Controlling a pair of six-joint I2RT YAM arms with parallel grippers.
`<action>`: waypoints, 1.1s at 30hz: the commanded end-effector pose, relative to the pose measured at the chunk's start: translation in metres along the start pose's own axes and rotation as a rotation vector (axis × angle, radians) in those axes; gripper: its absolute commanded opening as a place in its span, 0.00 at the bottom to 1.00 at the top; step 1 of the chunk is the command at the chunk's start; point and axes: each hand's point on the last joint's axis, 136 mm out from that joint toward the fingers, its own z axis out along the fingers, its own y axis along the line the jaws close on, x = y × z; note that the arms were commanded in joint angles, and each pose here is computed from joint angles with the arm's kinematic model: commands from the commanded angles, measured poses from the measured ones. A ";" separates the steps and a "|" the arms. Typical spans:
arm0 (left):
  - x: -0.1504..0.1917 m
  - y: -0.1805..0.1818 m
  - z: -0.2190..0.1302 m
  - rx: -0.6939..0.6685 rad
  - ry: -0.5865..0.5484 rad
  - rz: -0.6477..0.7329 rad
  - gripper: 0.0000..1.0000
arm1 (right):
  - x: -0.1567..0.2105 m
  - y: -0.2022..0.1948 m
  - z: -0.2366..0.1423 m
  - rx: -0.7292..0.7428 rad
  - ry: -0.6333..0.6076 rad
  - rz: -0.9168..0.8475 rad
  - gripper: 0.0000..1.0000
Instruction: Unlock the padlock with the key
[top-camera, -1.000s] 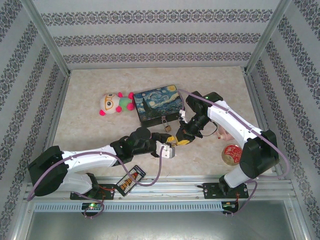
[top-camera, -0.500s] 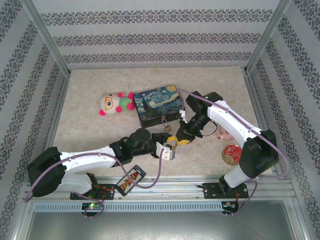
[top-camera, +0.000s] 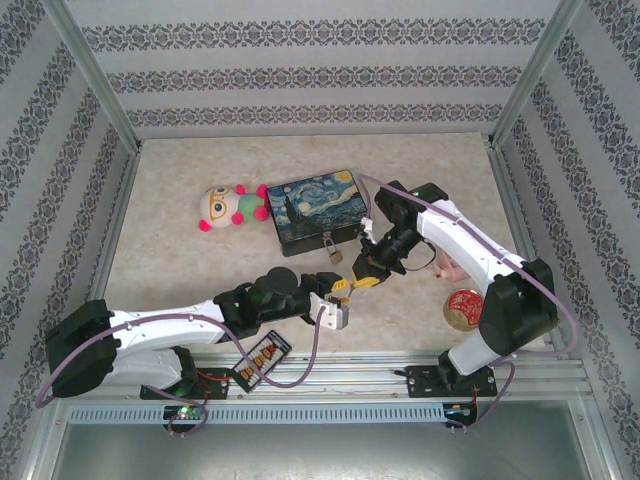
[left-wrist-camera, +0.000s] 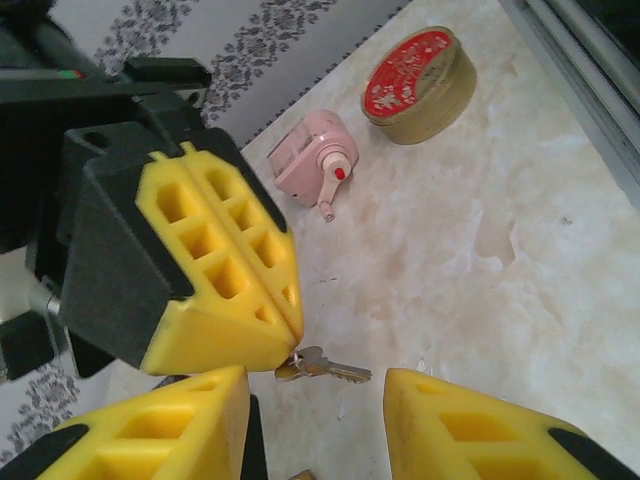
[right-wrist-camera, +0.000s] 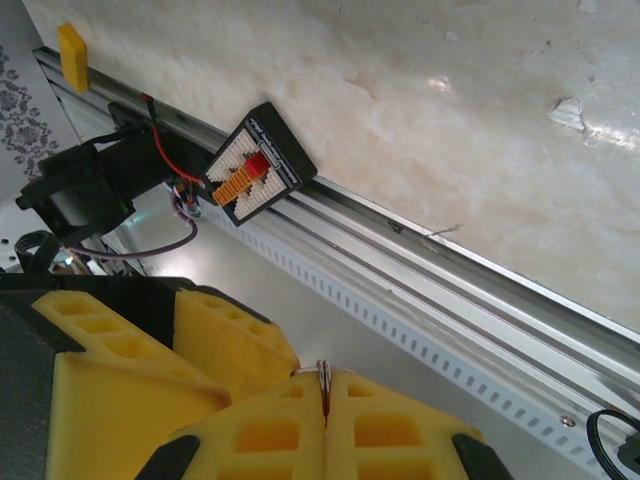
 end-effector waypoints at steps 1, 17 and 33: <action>-0.008 0.007 -0.001 -0.058 -0.049 -0.192 0.40 | -0.001 -0.001 -0.003 -0.014 -0.028 0.013 0.00; -0.003 0.031 -0.011 -0.201 -0.147 -0.893 0.47 | -0.034 -0.006 -0.021 -0.007 -0.296 0.014 0.00; 0.016 0.040 0.030 -0.285 -0.081 -0.892 0.37 | -0.033 0.003 -0.020 -0.033 -0.315 0.008 0.00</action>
